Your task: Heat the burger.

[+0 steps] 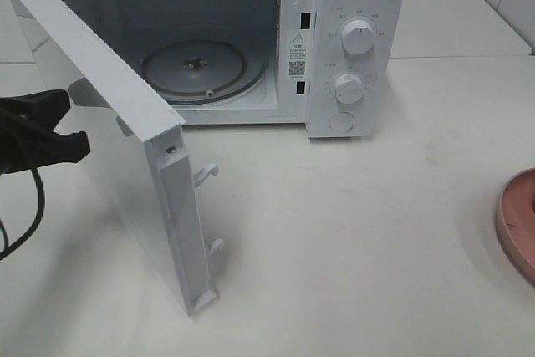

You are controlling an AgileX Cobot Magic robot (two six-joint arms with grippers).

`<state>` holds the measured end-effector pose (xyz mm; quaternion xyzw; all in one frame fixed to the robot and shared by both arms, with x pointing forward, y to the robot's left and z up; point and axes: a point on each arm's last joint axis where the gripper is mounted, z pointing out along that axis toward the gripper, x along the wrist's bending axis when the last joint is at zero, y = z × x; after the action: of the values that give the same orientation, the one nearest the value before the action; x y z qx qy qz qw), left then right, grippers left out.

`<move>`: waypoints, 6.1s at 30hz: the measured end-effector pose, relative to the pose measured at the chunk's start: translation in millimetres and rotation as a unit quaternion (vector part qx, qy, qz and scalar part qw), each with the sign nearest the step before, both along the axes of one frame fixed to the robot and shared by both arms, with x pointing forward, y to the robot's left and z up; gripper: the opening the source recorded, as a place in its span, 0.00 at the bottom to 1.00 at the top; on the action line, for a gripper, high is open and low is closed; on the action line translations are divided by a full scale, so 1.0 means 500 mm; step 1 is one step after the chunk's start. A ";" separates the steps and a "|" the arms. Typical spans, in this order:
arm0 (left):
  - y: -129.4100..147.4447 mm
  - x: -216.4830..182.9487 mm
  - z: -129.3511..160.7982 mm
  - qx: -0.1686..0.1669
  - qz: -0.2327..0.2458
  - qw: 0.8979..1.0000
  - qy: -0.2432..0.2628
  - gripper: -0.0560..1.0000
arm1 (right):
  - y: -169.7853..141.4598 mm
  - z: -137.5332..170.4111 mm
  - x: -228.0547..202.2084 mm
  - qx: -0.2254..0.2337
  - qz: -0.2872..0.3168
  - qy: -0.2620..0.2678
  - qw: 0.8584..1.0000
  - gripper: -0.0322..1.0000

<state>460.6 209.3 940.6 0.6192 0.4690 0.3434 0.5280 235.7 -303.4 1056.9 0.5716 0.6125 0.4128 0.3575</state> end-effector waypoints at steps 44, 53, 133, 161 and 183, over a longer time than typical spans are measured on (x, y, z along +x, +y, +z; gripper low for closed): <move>-0.352 0.189 0.016 -0.002 0.001 0.999 0.032 0.05 | 0.000 0.000 0.000 0.000 0.000 0.000 1.000 0.77; -0.378 0.219 0.021 -0.009 0.004 0.999 0.043 0.05 | 0.000 0.000 0.000 0.000 0.000 0.000 1.000 0.77; 0.124 0.000 0.267 0.074 0.003 0.871 0.486 0.99 | 0.000 0.000 0.000 0.000 0.000 0.000 1.000 0.77; 0.176 -0.327 0.229 0.102 0.110 0.943 0.296 0.99 | 0.000 0.000 0.000 0.000 0.000 0.000 1.000 0.77; 0.168 -0.461 0.234 0.074 0.122 0.984 0.111 0.99 | 0.000 0.000 0.000 0.000 0.000 0.000 1.000 0.77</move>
<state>230.4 293.3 1057.4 0.6289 0.5698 0.3686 0.3795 235.7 -303.4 1056.9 0.5716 0.6125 0.4128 0.3575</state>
